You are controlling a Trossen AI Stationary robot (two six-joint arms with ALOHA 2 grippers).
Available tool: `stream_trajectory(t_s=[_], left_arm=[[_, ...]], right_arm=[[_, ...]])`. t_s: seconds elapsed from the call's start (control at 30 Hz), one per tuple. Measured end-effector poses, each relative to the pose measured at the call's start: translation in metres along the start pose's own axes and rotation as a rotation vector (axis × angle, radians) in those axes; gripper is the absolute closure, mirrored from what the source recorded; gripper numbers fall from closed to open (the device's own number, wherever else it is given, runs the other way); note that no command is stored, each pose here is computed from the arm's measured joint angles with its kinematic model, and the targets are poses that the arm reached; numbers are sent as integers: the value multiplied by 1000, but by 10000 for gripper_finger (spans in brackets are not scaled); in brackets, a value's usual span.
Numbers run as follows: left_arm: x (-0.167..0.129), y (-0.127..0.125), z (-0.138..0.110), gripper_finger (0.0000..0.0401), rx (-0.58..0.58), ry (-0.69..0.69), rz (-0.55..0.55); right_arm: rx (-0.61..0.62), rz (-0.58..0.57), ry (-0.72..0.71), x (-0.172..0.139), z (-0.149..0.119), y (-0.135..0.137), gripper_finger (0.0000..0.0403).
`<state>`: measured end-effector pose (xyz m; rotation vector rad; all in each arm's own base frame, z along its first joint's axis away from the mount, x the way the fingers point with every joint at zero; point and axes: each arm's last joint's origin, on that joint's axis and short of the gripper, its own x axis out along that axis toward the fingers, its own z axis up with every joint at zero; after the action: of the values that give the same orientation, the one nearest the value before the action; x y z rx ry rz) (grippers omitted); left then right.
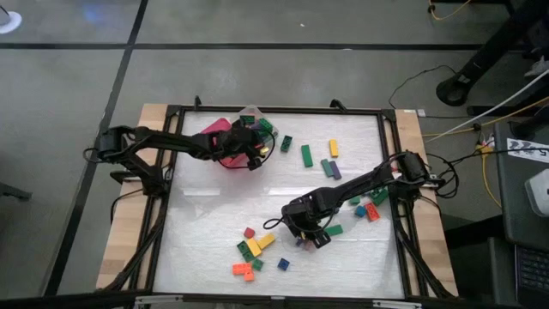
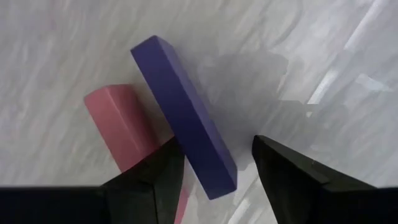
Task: Sort blocks by size
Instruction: Put the big purple block into the white bin
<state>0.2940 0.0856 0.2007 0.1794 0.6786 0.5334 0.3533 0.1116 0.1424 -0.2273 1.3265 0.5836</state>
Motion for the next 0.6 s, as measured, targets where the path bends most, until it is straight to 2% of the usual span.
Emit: stream_trajectory(t_s=[0.07,0.17,0.33,0.47,0.6], left_arm=[[-12,-6,3,232,22,1,-28],[-35,-17,5,232,39,15,-91],[-74,-40,2,232,-24,65,-322],[-102,-63,-4,232,-124,154,-523],[-120,-91,-15,232,-195,273,-604]], right_arm=[[-13,-2,3,1,0,-1,217],[-40,-22,3,1,0,-1,254],[-103,-67,4,0,1,-4,346],[-136,-93,6,-6,4,-12,353],[-152,-214,-14,-19,12,-30,351]])
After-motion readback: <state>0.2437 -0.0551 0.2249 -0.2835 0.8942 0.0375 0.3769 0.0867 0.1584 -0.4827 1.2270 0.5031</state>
